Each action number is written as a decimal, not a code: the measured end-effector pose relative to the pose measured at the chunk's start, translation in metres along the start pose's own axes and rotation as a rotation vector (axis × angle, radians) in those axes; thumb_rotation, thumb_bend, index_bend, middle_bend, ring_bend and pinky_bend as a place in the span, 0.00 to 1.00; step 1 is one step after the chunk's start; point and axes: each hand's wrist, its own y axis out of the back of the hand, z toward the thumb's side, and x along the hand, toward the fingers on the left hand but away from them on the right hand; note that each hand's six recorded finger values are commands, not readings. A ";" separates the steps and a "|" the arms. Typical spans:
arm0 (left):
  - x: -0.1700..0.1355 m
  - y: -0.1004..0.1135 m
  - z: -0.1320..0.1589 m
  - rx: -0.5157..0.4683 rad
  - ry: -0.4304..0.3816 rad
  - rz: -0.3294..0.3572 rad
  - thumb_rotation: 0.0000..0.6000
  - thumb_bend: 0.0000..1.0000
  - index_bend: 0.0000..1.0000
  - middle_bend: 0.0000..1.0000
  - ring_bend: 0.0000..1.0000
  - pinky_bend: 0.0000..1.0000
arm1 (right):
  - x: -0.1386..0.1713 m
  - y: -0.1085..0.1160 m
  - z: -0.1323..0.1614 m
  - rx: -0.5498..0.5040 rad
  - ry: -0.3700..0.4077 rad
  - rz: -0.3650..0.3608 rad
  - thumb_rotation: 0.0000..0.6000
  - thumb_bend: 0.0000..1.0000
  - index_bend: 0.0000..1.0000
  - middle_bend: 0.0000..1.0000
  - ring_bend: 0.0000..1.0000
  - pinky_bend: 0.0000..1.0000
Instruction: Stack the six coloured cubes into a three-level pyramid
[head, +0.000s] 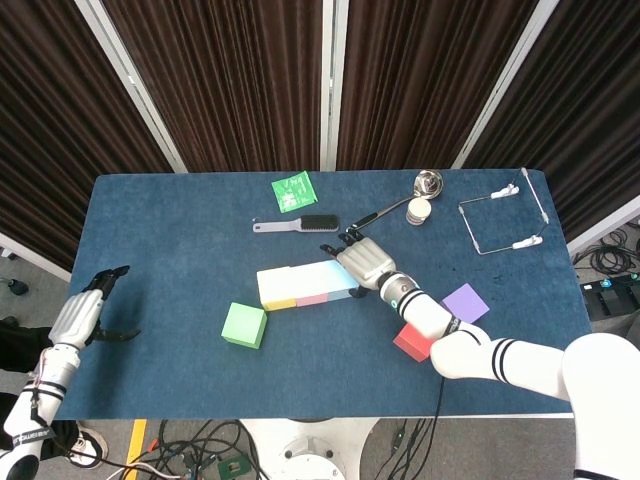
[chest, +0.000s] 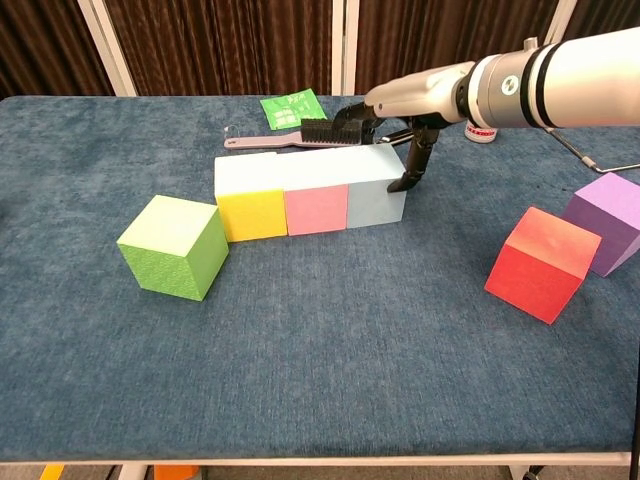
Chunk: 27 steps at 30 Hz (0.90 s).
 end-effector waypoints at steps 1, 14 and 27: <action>0.000 0.000 0.000 0.000 0.000 0.000 1.00 0.08 0.08 0.09 0.00 0.18 | 0.000 0.000 0.000 -0.005 0.001 0.003 1.00 0.12 0.00 0.10 0.00 0.00; -0.002 0.004 0.003 -0.012 -0.011 0.026 1.00 0.09 0.08 0.11 0.00 0.18 | 0.004 0.009 -0.002 -0.050 0.013 -0.021 1.00 0.05 0.00 0.00 0.00 0.00; -0.013 0.001 0.045 0.037 -0.159 0.026 1.00 0.09 0.08 0.16 0.00 0.18 | 0.057 0.065 -0.065 -0.146 -0.109 -0.196 1.00 0.05 0.00 0.01 0.00 0.00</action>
